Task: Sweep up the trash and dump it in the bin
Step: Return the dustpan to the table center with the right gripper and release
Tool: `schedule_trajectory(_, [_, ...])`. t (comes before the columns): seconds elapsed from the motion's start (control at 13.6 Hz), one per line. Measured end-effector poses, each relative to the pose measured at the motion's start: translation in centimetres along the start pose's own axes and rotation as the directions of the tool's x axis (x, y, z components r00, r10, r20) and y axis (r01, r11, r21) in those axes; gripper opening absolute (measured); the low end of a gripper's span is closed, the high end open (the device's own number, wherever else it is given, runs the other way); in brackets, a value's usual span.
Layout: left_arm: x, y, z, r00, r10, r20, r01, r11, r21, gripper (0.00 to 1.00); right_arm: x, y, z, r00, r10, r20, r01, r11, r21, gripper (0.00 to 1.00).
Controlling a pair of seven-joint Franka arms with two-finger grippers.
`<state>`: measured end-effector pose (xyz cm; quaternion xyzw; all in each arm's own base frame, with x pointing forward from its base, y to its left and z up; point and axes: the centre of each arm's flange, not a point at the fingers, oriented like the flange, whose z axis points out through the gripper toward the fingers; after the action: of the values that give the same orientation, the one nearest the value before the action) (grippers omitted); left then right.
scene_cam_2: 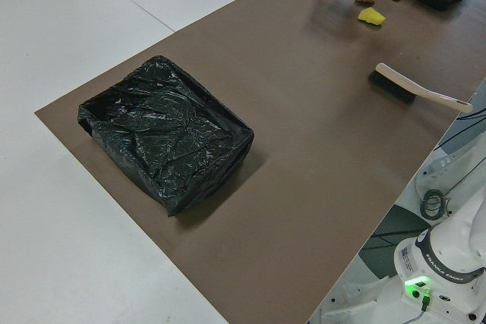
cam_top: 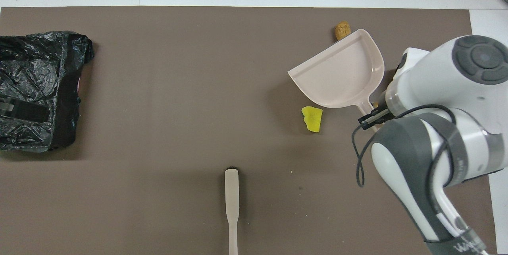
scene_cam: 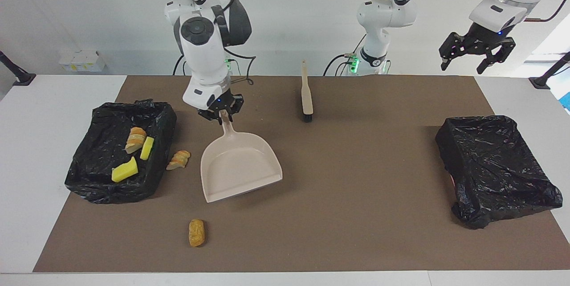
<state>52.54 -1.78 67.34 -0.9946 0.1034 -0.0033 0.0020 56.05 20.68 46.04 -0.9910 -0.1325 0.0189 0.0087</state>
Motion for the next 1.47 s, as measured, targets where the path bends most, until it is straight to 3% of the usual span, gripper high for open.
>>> schedule_trajectory(0.44, [0.9, 0.2, 0.1, 0.999, -0.011, -0.039, 0.011, 1.0, -0.004, 1.0, 6.0, -14.9, 8.2, 0.959, 0.281, -0.037, -0.276, 0.955, 0.104, 0.31])
schedule_trajectory(0.74, [1.1, 0.2, 0.4, 0.999, -0.012, -0.034, 0.012, 1.0, -0.007, 1.0, 9.1, -18.7, 11.4, 0.933, 0.356, -0.052, -0.344, 0.925, 0.162, 0.31])
schedule_trajectory(0.81, [1.1, 0.2, 0.5, 0.999, -0.015, -0.032, 0.014, 1.0, -0.013, 1.0, 9.4, -18.6, 11.1, 0.931, 0.36, -0.061, -0.346, 0.923, 0.171, 0.38])
schedule_trajectory(1.18, [1.4, -0.2, 0.6, 0.999, -0.024, -0.035, 0.023, 0.999, -0.026, 1.0, 9.8, -18.1, 9.6, 0.924, 0.375, -0.074, -0.355, 0.915, 0.194, 0.95])
schedule_trajectory(1.25, [1.4, -0.2, 0.6, 0.999, -0.024, -0.035, 0.023, 0.999, -0.026, 1.0, 9.6, -18.1, 8.8, 0.924, 0.373, -0.08, -0.352, 0.915, 0.198, 1.0])
schedule_trajectory(1.47, [1.4, -0.1, 0.6, 0.999, -0.022, -0.035, 0.022, 0.999, -0.026, 1.0, 7.4, -17.9, 5.1, 0.928, 0.364, -0.078, -0.344, 0.919, 0.194, 1.0])
